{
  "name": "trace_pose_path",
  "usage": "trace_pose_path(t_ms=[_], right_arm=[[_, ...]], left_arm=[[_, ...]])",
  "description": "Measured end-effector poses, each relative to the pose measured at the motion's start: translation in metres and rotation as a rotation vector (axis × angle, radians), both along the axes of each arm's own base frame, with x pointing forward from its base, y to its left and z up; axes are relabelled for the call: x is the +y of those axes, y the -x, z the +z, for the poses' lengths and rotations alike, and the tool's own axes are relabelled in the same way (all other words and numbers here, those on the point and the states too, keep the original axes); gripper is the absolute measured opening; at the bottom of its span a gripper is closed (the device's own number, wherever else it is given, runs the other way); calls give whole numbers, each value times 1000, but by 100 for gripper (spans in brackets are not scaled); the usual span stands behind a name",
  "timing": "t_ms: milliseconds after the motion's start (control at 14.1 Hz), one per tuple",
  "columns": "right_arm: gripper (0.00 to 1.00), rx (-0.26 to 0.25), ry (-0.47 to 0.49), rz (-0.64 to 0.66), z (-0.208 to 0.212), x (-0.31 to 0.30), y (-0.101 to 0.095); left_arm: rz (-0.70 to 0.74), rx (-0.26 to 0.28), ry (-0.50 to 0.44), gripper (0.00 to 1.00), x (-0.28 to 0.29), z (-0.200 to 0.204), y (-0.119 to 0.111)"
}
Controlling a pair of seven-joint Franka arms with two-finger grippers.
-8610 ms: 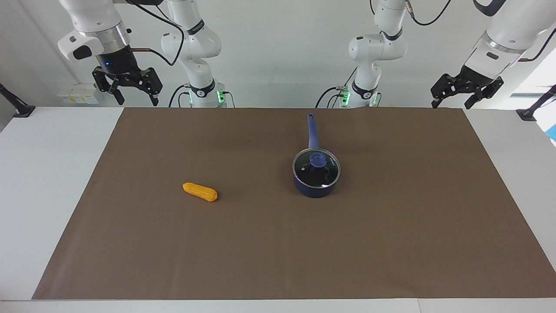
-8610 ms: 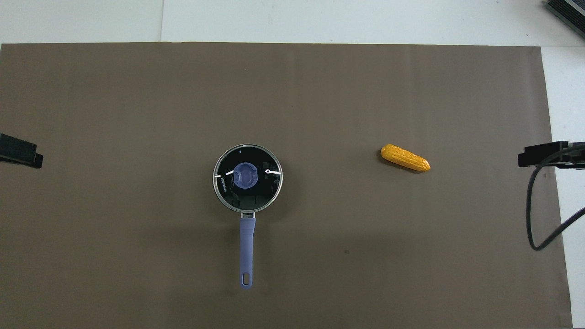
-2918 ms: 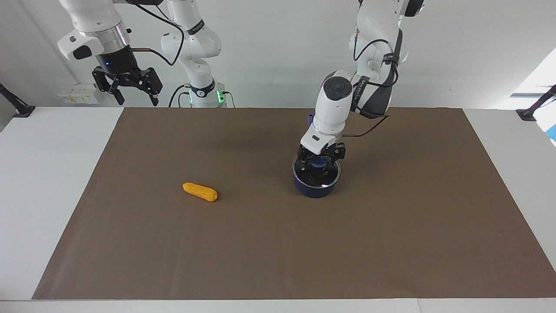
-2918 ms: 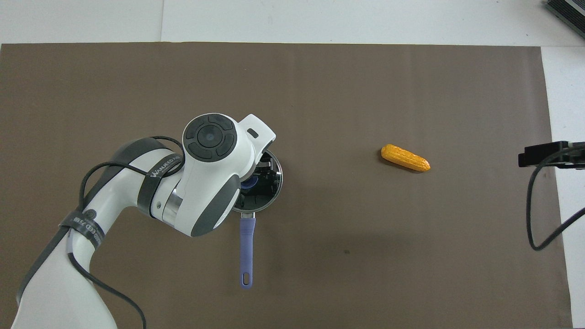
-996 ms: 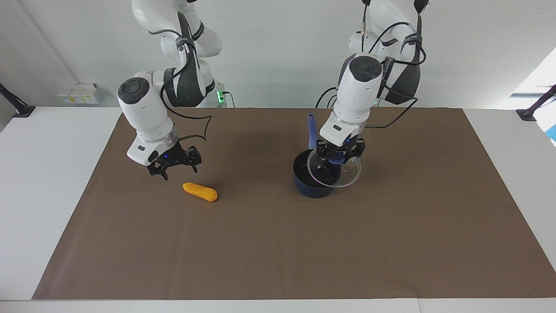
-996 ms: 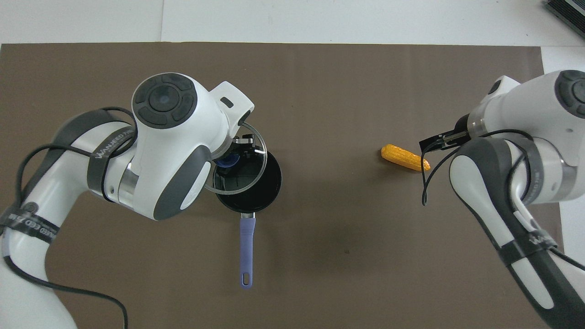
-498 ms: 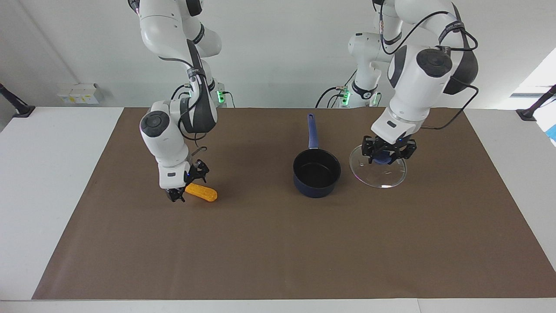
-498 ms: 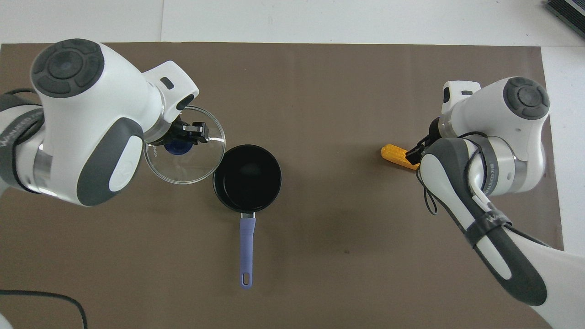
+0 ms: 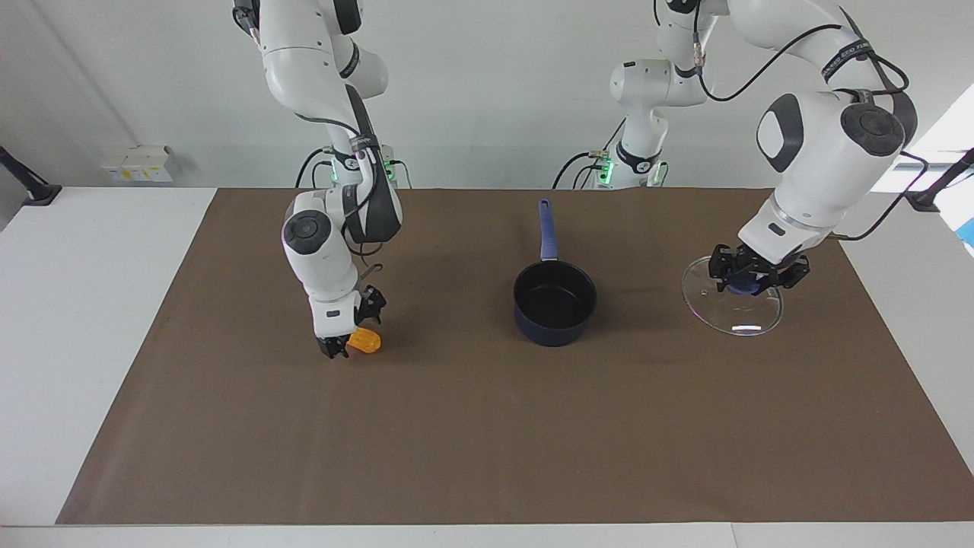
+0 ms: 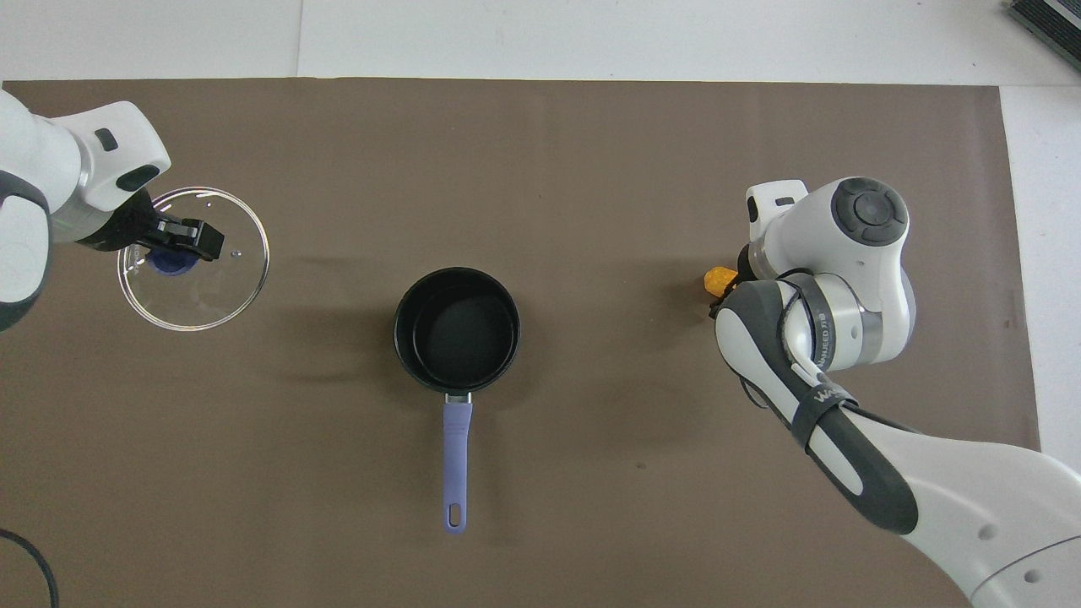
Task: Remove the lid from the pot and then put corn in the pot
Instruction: 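Lift the lid off with the left gripper while the right gripper grasps corn, then set the lid down with the left gripper while the right gripper carries corn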
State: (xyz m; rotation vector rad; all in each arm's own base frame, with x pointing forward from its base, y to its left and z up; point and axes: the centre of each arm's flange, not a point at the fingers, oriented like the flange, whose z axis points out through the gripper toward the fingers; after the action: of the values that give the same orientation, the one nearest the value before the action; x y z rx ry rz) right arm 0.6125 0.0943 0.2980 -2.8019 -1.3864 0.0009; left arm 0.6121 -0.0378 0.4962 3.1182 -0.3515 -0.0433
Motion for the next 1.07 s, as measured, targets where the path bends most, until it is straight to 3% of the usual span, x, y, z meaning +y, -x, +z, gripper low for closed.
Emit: trace_pose_path(t_ms=[356,427,498,712,783,1067], right_arm=[[100,11,4,-16,-5,-12,3],[93,10,4,-16,-5,-12,3],[76,10,4,-16,-5,-12,3],[43,13,5,-116,-5,-13,3],[37,14,5,-154,-4,-12,3],[37,-2,-2,-262,37,-5,1]], left_arm=[[23,38,3,58,60,-50,10],[32,38,4,58,71,-64,14],[34,37,5,58,78,-77,17],[51,34,6,58,96,-106,27],[57,32,7,58,101,-116,30],[85,33,7,58,118,-155,50]])
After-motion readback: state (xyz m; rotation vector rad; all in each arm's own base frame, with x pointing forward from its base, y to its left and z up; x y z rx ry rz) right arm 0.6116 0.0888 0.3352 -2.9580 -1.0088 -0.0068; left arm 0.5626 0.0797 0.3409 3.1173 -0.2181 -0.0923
